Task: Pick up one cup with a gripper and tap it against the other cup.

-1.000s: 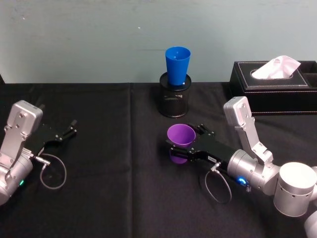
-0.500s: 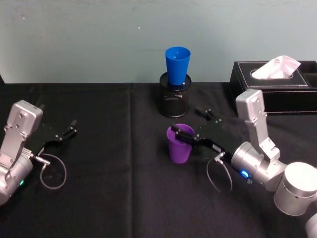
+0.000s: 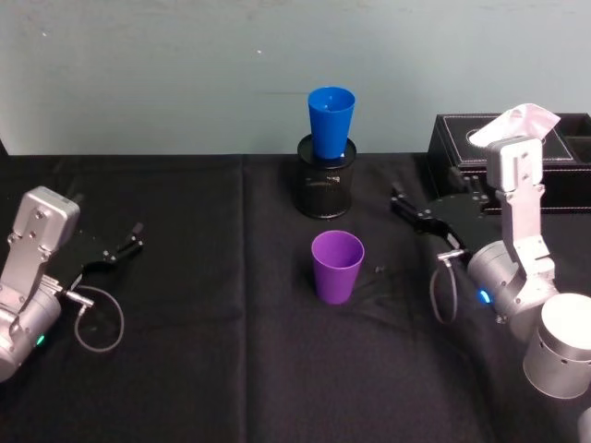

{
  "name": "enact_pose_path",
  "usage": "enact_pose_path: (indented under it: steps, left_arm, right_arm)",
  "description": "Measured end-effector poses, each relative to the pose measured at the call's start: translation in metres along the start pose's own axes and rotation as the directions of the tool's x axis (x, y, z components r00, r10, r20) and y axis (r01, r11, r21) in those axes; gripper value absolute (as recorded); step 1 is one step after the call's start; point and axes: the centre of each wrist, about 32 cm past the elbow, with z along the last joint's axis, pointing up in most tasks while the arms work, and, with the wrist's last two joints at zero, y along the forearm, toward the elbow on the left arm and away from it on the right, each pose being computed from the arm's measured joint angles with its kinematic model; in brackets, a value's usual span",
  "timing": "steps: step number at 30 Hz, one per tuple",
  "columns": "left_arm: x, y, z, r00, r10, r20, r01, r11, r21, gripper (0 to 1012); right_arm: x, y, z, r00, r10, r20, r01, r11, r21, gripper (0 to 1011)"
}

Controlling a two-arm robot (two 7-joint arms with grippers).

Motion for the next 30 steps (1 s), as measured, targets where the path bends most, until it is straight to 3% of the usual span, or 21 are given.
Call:
enact_pose_path:
  steps: [5, 9, 30]
  left_arm:
    - [0.0, 0.0, 0.0, 1.0, 0.0, 0.0, 0.0, 1.0, 0.0, 1000]
    - [0.0, 0.0, 0.0, 1.0, 0.0, 0.0, 0.0, 1.0, 0.0, 1000]
    - [0.0, 0.0, 0.0, 1.0, 0.0, 0.0, 0.0, 1.0, 0.0, 1000]
  right_arm:
    - [0.0, -0.001, -0.006, 0.995, -0.101, 0.017, 0.102, 0.994, -0.04, 1004]
    - [0.002, -0.001, -0.011, 0.991, -0.134, 0.027, 0.135, 0.989, -0.055, 1004]
    - [0.002, -0.001, -0.013, 0.99, -0.139, 0.033, 0.14, 0.988, -0.057, 1004]
